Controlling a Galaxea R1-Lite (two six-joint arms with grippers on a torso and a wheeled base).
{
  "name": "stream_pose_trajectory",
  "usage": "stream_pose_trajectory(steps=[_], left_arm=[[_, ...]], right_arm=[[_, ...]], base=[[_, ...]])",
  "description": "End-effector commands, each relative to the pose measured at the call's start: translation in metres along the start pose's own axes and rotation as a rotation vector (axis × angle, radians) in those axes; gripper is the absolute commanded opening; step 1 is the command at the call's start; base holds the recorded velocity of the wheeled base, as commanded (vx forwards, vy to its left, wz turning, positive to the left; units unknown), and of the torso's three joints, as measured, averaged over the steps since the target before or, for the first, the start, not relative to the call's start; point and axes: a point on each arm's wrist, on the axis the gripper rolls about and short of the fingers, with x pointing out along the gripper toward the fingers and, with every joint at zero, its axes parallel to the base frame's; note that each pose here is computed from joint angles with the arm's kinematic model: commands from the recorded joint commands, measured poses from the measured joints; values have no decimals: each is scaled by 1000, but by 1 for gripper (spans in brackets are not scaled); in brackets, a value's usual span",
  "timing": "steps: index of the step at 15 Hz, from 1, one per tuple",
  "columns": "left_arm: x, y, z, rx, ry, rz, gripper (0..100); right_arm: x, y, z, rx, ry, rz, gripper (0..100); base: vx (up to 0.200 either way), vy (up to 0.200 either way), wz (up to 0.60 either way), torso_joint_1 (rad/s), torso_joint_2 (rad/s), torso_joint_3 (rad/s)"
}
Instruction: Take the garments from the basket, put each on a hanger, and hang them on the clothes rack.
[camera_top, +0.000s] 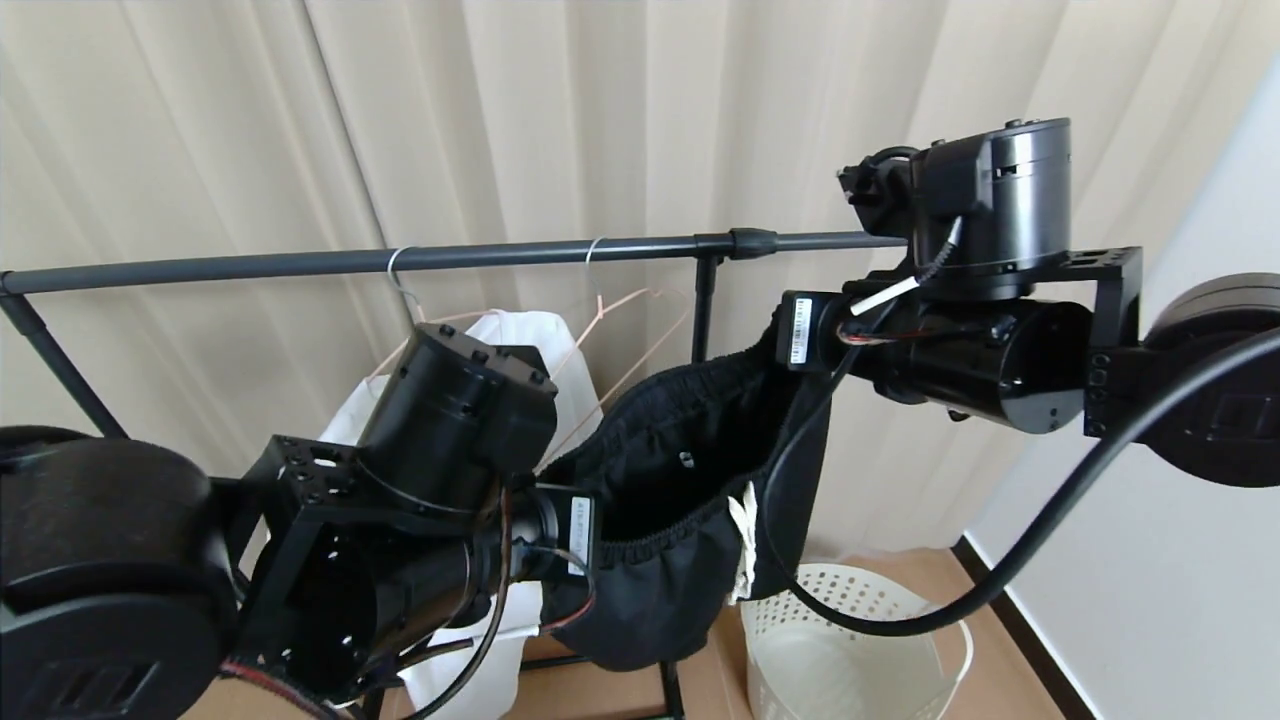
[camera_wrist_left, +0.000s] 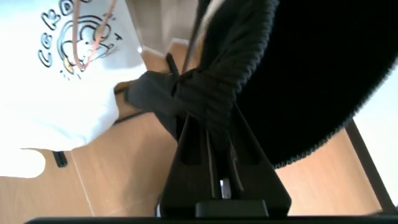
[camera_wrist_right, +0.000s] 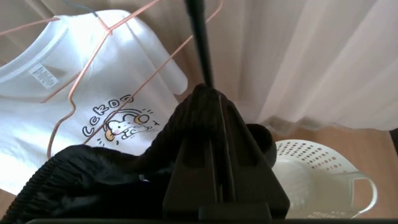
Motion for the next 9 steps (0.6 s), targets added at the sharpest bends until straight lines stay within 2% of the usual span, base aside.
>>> stream_pose_trajectory(steps=[1, 2, 3, 6, 9], left_arm=[[36, -6, 28, -35, -50, 70, 0], [36, -6, 29, -36, -51, 69, 0], [49, -15, 41, -48, -84, 83, 0], [61, -21, 62, -84, -142, 90, 0], [59, -25, 74, -99, -181, 85, 0]], right_arm=[[-35, -28, -2, 9, -10, -42, 0], [-35, -28, -3, 8, -9, -43, 0], [-44, -39, -10, 2, 4, -66, 0], [-52, -50, -25, -8, 32, -99, 0], [-52, -55, -42, -25, 82, -114, 0]], base=[[0, 0, 0, 0, 0, 0], [0, 0, 0, 0, 0, 0], [0, 0, 0, 0, 0, 0], [0, 0, 0, 0, 0, 0], [0, 0, 0, 0, 0, 0]])
